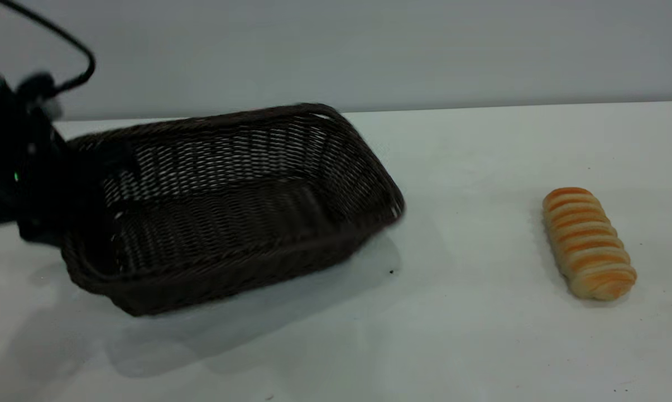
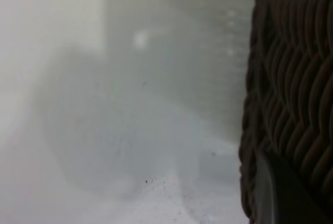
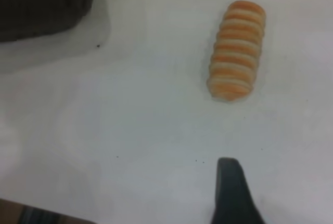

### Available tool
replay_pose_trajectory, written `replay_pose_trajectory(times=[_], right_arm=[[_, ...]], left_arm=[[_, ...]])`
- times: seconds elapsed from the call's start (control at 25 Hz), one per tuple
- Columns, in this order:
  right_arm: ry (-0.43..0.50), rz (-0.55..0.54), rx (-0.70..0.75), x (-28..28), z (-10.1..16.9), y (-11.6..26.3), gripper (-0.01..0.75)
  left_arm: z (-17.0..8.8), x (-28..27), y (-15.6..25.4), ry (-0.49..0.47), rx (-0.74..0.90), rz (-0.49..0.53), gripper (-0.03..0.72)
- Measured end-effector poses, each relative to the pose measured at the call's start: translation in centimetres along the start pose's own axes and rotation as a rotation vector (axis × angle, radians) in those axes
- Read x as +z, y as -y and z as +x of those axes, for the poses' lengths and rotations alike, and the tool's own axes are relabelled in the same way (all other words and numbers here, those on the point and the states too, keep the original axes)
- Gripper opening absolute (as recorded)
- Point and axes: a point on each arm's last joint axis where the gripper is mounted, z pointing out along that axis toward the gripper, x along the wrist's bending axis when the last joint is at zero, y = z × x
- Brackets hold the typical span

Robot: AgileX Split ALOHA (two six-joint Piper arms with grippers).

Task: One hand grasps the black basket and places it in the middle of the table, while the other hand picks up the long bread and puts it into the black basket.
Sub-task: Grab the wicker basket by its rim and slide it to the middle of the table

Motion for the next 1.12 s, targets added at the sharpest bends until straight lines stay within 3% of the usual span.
replay_pose_trajectory(times=[0.16, 0.32, 0.6, 0.88, 1.0, 1.12], right_arm=[[0.001, 0.000, -0.001, 0.0, 0.0, 0.0, 0.454], [0.001, 0.000, -0.002, 0.0, 0.0, 0.0, 0.454], [0.001, 0.000, -0.002, 0.0, 0.0, 0.0, 0.455], [0.001, 0.000, -0.002, 0.0, 0.0, 0.0, 0.455], [0.001, 0.000, -0.002, 0.0, 0.0, 0.0, 0.455], [0.001, 0.000, -0.002, 0.0, 0.0, 0.0, 0.455]], left_arm=[[-1.9, -1.2, -1.5, 0.064, 0.235, 0.023, 0.139], [-4.1, -0.8, -3.1, 0.171, 0.352, 0.054, 0.139], [-5.1, 2.9, -4.2, 0.194, 0.412, 0.150, 0.139], [-5.2, 3.4, -4.5, 0.192, 0.383, 0.133, 0.145], [-5.2, 3.4, -4.6, 0.195, 0.371, 0.131, 0.244], [-5.3, 3.3, -4.5, 0.201, 0.354, 0.139, 0.408]])
